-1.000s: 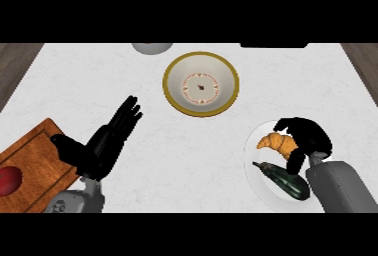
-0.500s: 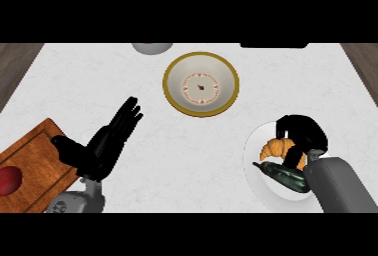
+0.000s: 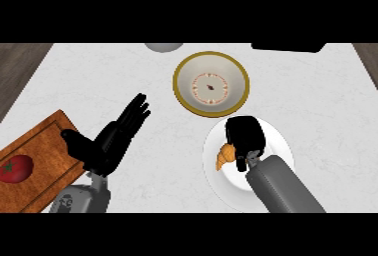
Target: Pick the croissant from the plate and place it in the bowl
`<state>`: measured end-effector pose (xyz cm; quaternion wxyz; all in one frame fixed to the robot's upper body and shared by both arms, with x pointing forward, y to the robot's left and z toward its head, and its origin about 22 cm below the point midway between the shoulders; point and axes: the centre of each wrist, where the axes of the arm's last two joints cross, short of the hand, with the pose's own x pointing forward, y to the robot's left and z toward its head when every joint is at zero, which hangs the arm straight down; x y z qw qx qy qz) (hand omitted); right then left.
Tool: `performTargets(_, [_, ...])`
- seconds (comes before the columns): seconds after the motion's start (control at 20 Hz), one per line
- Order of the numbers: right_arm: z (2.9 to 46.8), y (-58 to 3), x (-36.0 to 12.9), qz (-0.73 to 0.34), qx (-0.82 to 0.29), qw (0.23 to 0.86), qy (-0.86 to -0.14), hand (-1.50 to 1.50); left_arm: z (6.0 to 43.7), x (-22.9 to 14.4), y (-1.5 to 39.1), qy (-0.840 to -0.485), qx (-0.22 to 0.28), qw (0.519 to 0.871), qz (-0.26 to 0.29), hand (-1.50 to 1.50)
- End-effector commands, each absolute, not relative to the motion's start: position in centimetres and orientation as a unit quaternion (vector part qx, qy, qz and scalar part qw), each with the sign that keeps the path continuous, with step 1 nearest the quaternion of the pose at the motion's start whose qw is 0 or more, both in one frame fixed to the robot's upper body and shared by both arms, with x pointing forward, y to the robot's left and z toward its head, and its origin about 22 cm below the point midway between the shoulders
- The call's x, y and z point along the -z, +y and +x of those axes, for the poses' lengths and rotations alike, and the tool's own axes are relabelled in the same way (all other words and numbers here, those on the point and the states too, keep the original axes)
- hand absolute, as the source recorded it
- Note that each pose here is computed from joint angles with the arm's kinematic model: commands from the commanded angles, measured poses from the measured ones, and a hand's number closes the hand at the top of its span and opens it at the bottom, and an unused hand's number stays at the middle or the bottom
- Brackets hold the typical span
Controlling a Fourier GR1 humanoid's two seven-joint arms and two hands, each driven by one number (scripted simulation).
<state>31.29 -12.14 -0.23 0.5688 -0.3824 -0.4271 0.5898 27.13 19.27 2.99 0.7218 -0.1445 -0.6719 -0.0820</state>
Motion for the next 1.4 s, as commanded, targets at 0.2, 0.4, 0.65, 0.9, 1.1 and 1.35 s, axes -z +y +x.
performTargets(0.2, [27.4, -1.2, -3.9, -0.433, -0.542, 0.55, -0.465, 1.5, 27.6, -2.5, 17.6, -0.663, 0.088, 0.725, -0.162, 0.0])
performTargets(0.4, [24.7, 1.5, -6.6, -0.425, -0.499, 0.557, -0.511, 1.5, 27.1, -2.1, 19.7, -0.662, 0.091, 0.729, -0.147, 0.0])
performTargets(0.65, [23.7, 4.1, -13.0, -0.47, -0.44, 0.511, -0.569, 1.5, 27.5, -3.0, 18.6, -0.666, 0.081, 0.728, -0.14, 0.0])
performTargets(0.9, [23.0, 5.1, -16.9, -0.486, -0.409, 0.502, -0.587, 1.5, 27.2, -2.0, 19.5, -0.667, 0.073, 0.729, -0.137, 0.0])
performTargets(1.1, [24.4, 5.7, -18.7, -0.487, -0.38, 0.512, -0.597, 1.5, 26.1, -2.0, 20.3, -0.667, 0.073, 0.727, -0.145, 0.0])
performTargets(1.35, [27.2, 5.9, -20.5, -0.493, -0.352, 0.507, -0.613, 1.5, 27.8, -4.7, 19.8, -0.669, 0.069, 0.727, -0.134, 0.0])
